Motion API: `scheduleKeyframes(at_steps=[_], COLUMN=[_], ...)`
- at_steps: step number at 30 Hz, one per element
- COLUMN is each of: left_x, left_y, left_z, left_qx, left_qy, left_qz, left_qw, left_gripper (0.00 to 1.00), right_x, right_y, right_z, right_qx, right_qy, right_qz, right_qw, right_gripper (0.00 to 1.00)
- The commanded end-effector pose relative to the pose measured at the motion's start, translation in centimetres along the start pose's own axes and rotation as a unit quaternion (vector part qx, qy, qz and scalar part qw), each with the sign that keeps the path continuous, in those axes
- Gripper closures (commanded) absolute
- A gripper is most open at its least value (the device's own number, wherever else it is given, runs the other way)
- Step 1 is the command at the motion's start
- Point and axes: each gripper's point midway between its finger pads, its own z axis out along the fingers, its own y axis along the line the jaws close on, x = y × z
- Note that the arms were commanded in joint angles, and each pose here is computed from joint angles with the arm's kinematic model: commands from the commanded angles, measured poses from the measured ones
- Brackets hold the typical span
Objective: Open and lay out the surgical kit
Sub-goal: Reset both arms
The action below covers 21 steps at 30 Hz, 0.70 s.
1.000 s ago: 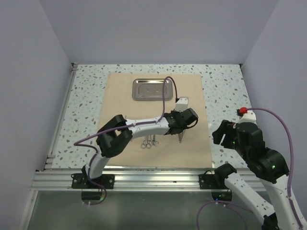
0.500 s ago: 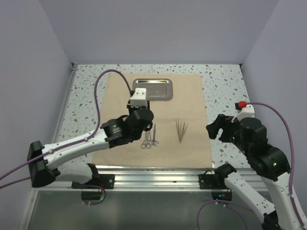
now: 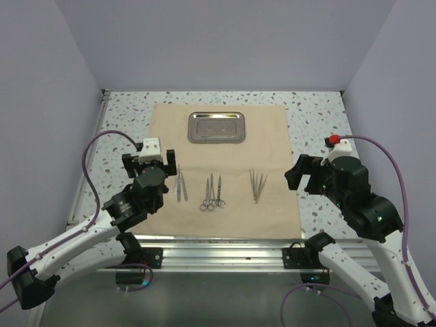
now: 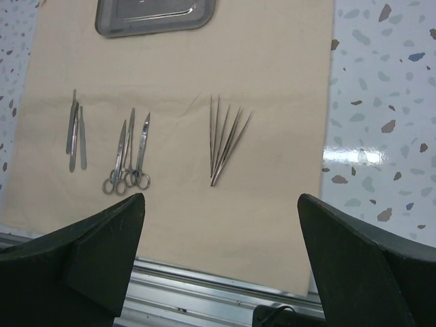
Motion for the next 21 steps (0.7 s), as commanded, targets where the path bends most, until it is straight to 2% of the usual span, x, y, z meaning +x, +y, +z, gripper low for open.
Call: scheduleKeyframes(at_steps=[1,4,8,12,15,18,21], left_x=[-0.7,-0.4,-0.4,0.6,1.4,2.0,2.7], left_y=[-0.3,-1.3,-0.2,0.8,2.2,1.8,0.1], left_z=[1.1,2.1,4.9,7.6,9.7,11.0,11.1], left_qx=[-0.008,0.014,0.013,0.016,0.023,0.09,0.148], left_qy=[-0.013,-0.007,-0.006,0.003,0.009,0.005,-0.003], left_qz=[0.024,0.023,-0.017,-0.015,-0.042,-0.066,-0.029], left_qw=[1.0,1.0,1.0,1.0,0.999,0.994,0.989], left_gripper=[0.0,0.0,0.0,0.0,0.0,0.0,0.0], right_x=[-1.6,-1.5,-1.7,-2.1,-2.3,-2.6,-3.0], right_y=[0.9,0.8,0.6,0.8,0.9,1.2,1.7], right_z=[0.0,0.1,-0.1,0.0,0.4,1.0,1.8], right_qx=[-0.017,-0.012,-0.006,-0.009,-0.011,-0.012,-0.015], right_qy=[-0.022,-0.017,-0.021,-0.032,-0.037,-0.037,-0.039], right_qz=[-0.006,-0.006,-0.004,-0.002,0.001,0.007,0.011], right_qw=[1.0,1.0,1.0,0.999,0.999,0.999,0.999], right_gripper=[0.02,0.01,0.02,0.02,0.02,0.02,0.02])
